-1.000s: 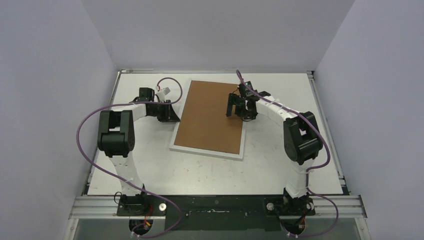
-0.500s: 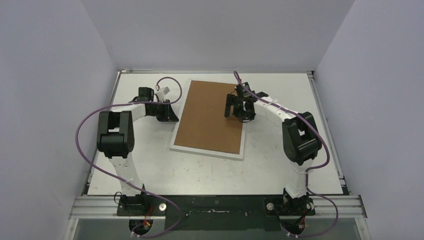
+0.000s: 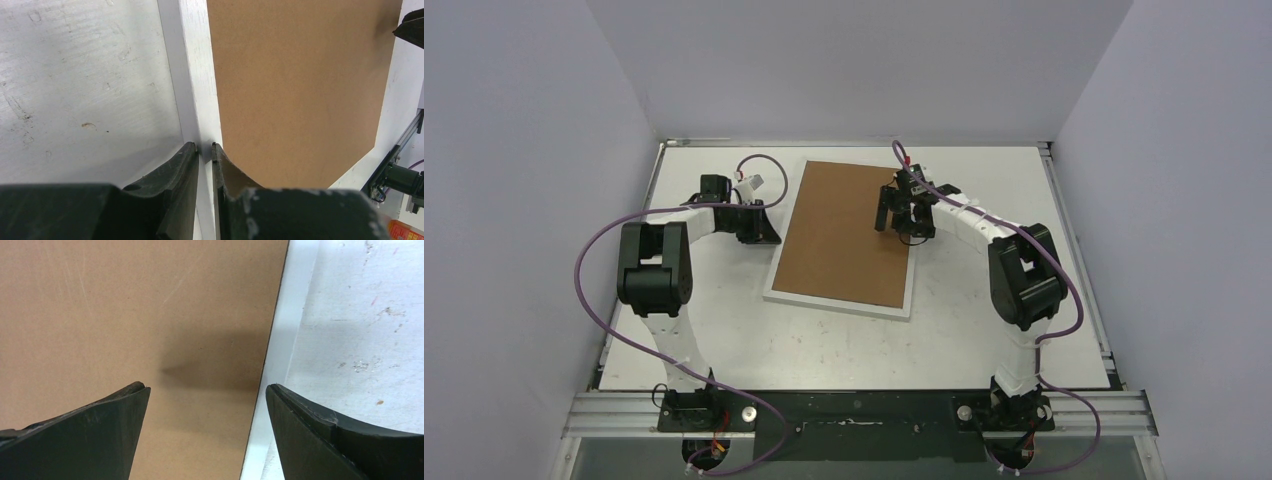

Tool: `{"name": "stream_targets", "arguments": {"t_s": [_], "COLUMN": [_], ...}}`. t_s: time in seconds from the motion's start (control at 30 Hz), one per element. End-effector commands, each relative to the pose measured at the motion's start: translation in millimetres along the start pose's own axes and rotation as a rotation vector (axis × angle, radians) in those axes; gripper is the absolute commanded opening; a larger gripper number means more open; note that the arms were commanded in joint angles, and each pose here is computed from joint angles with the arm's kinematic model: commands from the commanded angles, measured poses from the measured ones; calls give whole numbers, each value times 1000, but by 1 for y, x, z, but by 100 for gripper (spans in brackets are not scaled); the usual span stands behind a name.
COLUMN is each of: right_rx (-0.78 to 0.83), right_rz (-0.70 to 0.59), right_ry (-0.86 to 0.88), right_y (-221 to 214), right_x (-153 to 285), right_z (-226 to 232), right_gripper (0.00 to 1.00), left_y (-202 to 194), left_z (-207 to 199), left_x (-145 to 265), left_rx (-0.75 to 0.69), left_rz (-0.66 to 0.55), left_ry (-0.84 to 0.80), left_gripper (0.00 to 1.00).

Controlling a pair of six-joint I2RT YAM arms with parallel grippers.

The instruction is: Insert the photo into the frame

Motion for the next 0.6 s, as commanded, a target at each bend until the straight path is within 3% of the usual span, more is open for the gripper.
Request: {"name": "stream_targets", "arguments": {"t_s": [0.0,0.37,0.5,0.57], "right_rx": [24,46,57,68], "right_rz": [-70,-160,-127,-113], "right_ry": [-32,33,79,92], "right_y": [16,44,39,31], "right_x": [12,36,24,23], "right_z": [-1,12,25,33], "right_gripper": [90,90,98,88], "left_y": [1,0,1,1], "left_z": [0,-1,0,-1], "left_x": [11,12,12,13], "left_rx": [-27,-37,-36,-35], "left_rz": [-10,-11,-13,-12], "left_ry": [25,25,24,23], "left_gripper": [15,15,15,15]}}
Point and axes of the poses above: each gripper's point midway between its finger pads, its own x axis back along the fingers, its own z axis along the line the jaws close on, y = z × x, the point moved 3 cm from there along x, back along the fingers, and after that the axes turned 1 degree about x, right-handed, at the moved point
